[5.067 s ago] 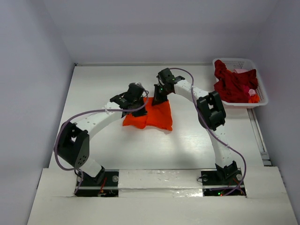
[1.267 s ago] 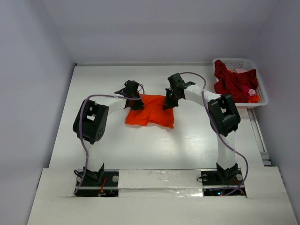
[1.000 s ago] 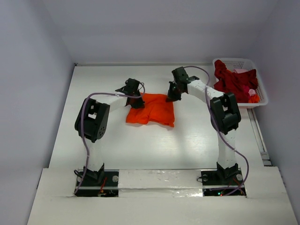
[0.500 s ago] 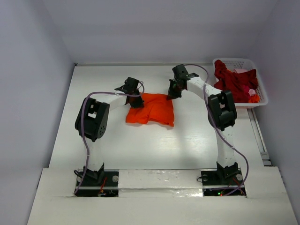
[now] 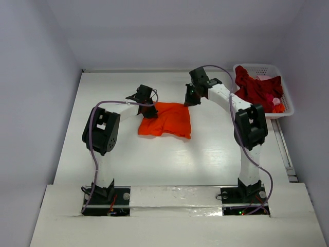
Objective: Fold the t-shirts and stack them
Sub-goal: Smooth out wrinkles on the folded tshirt
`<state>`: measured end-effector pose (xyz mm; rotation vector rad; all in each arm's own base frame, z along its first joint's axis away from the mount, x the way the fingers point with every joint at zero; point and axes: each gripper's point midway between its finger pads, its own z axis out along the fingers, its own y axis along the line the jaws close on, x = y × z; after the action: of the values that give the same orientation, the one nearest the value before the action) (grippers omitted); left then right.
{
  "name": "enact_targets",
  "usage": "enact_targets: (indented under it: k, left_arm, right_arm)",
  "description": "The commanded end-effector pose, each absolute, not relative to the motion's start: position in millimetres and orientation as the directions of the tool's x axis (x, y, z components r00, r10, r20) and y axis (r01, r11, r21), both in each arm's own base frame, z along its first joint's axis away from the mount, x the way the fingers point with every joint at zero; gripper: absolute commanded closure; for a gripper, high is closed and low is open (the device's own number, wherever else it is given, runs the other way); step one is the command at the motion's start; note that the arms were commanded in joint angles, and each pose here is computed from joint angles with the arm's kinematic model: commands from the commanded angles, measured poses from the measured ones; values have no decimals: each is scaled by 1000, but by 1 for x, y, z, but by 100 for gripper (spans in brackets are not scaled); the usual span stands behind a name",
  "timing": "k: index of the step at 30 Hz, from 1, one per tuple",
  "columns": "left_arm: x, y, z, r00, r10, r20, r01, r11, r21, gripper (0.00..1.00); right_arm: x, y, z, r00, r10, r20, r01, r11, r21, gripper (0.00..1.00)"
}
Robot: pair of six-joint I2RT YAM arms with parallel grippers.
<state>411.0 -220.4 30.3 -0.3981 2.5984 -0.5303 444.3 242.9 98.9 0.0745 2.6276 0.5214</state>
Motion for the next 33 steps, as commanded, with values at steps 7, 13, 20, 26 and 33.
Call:
enact_targets:
  k: [7,13,20,26,33]
  left_arm:
    - [415,-212,28,-854,-354,-382,-195,898,-394,97]
    - [415,-210,30,-851,-356,-386,-198,898,-392,97]
    - [415,-210,35,-849,-357,-389,-197,898,-394,97]
    - [418,-212,39,-847,-357,-395,-193,897,-398,97]
    - [418,-213,36,-850,-353,-390,-190,898,-397,97]
  right_arm:
    - [400,275,88,-897,16,-441,-128,947,295,100]
    - [401,258,58,-905,49,-422,-47,976,215,100]
    - [396,253,15,-935,87,-344,29,985,170,100]
    - [384,254,-10,-954,104,-280,56,983,175,100]
    - [394,240,-15,-954,109,-279,72,988,139,100]
